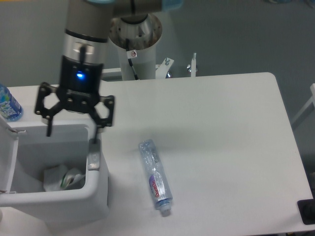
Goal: Place the trash in the trash can
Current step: 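Move the open gripper to the cap end of the toothpaste tube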
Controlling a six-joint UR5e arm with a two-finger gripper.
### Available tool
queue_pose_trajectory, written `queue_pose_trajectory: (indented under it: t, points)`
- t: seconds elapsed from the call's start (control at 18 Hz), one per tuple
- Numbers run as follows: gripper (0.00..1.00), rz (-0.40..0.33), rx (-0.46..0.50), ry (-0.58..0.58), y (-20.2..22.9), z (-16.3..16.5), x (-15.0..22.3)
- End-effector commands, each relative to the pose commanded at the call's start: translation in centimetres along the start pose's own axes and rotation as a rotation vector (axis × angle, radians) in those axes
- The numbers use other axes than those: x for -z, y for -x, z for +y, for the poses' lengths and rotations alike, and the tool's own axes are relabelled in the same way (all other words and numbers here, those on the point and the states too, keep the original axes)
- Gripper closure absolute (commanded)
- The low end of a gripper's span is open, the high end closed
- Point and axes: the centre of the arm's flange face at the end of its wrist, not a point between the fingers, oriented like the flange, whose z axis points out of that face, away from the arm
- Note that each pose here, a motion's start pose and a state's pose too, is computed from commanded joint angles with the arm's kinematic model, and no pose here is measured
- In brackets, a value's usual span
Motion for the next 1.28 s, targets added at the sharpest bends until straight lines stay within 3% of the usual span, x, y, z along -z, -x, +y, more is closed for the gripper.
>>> queue_pose_trajectory:
  t: [0.28,0.67,0.89,1.28]
  points:
    - [0.00,-0.057,0.123,0.087,11.4,-0.1,-7.1]
    - [0.00,-0.187,0.180,0.242,18.2,2.7,-17.7]
    - [0.00,-0.196,0.205,0.291,20.1,3.6,-22.9]
    - [0.00,-0.220,0.163,0.313,18.2,4.8,-26.3]
